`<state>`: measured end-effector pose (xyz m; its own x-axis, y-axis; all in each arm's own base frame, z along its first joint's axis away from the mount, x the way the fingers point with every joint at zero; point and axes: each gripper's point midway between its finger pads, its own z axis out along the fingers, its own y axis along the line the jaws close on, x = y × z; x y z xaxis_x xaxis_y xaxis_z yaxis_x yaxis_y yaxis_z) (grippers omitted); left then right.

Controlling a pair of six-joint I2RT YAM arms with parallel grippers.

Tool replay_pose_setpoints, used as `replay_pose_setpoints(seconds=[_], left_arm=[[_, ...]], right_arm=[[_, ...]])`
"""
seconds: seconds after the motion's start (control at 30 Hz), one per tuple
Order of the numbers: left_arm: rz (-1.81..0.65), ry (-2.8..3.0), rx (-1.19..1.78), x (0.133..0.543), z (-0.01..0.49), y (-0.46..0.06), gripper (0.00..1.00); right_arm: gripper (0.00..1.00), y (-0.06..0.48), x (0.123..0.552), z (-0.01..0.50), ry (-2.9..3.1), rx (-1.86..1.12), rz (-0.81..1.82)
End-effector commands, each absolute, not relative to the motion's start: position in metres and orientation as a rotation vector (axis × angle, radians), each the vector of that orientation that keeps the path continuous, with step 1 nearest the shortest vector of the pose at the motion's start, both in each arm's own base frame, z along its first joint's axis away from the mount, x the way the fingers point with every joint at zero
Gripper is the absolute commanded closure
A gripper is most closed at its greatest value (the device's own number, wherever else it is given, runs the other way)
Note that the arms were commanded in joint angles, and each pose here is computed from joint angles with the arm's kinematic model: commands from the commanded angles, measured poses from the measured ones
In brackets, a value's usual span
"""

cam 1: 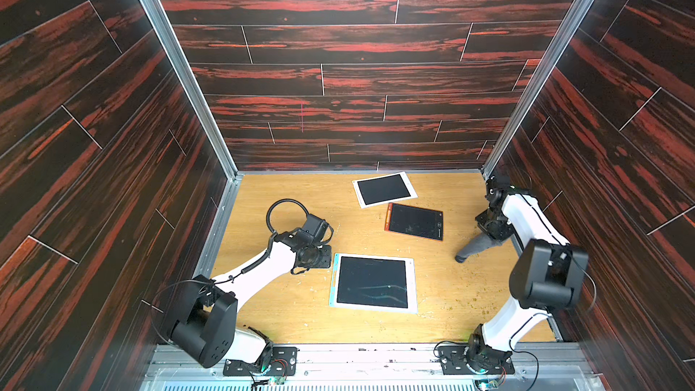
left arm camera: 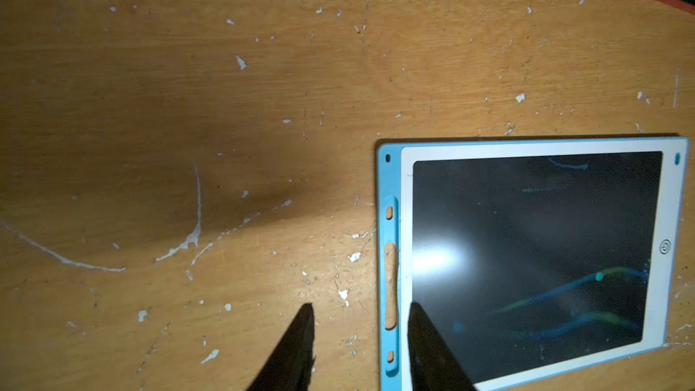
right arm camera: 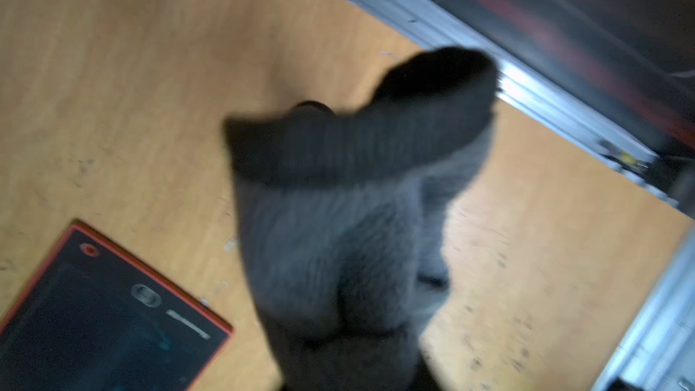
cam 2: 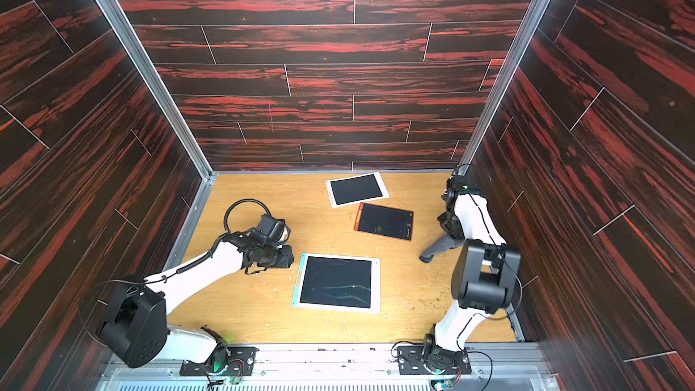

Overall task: Wipe the drawing tablet
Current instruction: Place the cleaning item at the center of the board, then press the button on the drawing tablet.

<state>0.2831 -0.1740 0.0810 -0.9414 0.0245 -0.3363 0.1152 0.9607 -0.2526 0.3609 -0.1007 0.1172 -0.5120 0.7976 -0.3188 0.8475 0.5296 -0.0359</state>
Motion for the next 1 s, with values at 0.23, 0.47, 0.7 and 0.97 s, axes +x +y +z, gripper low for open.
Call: replay_pose_setpoints(seconds=[0.23,0.47,0.7,0.97], left_arm=[[-0.465,2.807,0.121,0.282,0.068,-0.184,0.49],[-0.471,2.842,0.122,0.286,0.059,-0.188,0.46],[-0.487,2.882,0.095,0.280,0.048,-0.189,0.48],[-0.483,2.934,0.070,0.276,0.034,-0.189,0.50]], right_arm=[[0.01,-0.059,0.385,0.169,2.481,0.983,0.024],[0.01,-0.002,0.346,0.205,2.454,0.735,0.116],[0.46,0.090,0.313,0.154,2.718,0.371,0.534],[1.00,0.151,0.255,0.080,2.923,0.185,0.524]])
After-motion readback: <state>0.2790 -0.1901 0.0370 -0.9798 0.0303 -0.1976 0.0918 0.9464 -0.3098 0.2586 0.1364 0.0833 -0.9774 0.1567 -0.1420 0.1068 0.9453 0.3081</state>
